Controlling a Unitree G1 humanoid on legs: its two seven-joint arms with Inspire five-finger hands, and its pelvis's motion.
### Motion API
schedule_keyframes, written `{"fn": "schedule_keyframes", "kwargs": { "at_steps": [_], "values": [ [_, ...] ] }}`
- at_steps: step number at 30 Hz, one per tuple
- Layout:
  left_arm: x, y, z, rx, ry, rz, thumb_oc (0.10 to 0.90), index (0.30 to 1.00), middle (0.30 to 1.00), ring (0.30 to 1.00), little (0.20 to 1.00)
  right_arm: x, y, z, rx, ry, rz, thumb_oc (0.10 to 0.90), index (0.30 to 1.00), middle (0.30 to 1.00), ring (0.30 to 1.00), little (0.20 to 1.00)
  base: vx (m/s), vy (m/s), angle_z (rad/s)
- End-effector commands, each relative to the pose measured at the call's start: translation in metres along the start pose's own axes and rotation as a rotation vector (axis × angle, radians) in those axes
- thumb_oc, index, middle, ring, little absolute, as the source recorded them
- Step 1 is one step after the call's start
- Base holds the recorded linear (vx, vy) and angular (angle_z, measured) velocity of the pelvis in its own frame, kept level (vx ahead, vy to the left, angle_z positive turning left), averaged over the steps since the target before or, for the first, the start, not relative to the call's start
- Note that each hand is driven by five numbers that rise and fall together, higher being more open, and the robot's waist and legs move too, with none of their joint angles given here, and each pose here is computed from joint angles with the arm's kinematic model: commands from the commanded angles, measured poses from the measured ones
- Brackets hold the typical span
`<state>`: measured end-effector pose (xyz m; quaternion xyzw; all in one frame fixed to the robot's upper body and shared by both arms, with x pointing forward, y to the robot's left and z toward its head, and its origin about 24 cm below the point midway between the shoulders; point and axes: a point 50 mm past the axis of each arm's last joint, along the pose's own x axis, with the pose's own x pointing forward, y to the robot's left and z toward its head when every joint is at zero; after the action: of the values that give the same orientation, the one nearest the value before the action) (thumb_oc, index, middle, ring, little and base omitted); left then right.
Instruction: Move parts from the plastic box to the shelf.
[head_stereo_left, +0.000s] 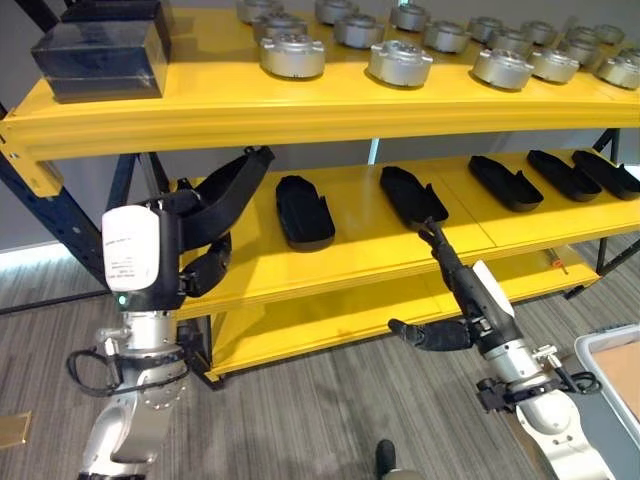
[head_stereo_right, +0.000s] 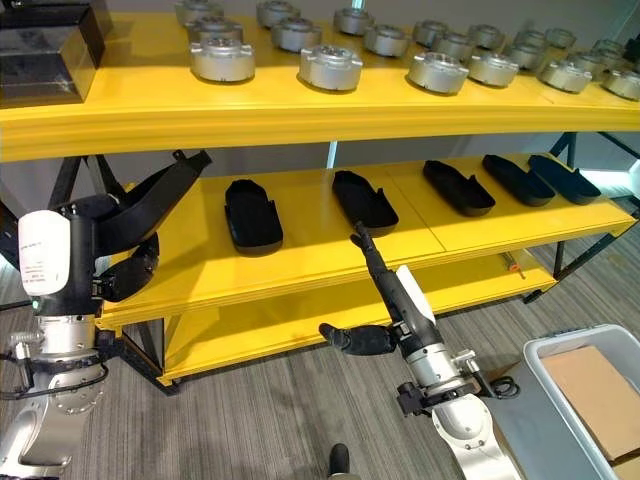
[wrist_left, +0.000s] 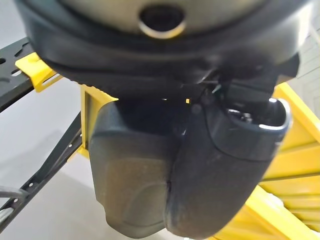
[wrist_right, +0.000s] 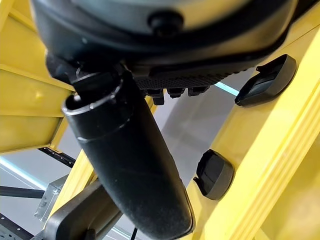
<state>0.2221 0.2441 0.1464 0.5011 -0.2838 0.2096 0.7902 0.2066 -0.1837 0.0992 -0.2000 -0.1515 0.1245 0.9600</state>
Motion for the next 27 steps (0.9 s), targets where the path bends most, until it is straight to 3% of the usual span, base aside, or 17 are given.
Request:
{"fn": "schedule_keyframes", "kwargs": {
  "at_steps": [1, 16, 27],
  "values": [
    [0.039, 0.024, 0.018, 0.020, -0.142, 0.263, 0.400, 0.300, 0.300, 0.300, 0.300, 0.014, -0.017, 0.046, -0.007, -0.272, -0.042, 0.900, 1.000, 1.000, 1.000, 1.000, 0.00, 0.000, 0.00],
    [0.068, 0.029, -0.010, 0.133, 0.013, 0.444, 0.400, 0.300, 0.300, 0.300, 0.300, 0.017, -0.015, 0.054, -0.022, -0.314, 0.022, 0.900, 1.000, 1.000, 1.000, 1.000, 0.00, -0.009, -0.01],
    [0.076, 0.016, -0.031, 0.193, 0.109, 0.397, 0.400, 0.300, 0.300, 0.300, 0.300, 0.015, -0.013, 0.054, -0.017, -0.314, 0.047, 0.900, 1.000, 1.000, 1.000, 1.000, 0.00, -0.004, -0.04]
  ]
}}
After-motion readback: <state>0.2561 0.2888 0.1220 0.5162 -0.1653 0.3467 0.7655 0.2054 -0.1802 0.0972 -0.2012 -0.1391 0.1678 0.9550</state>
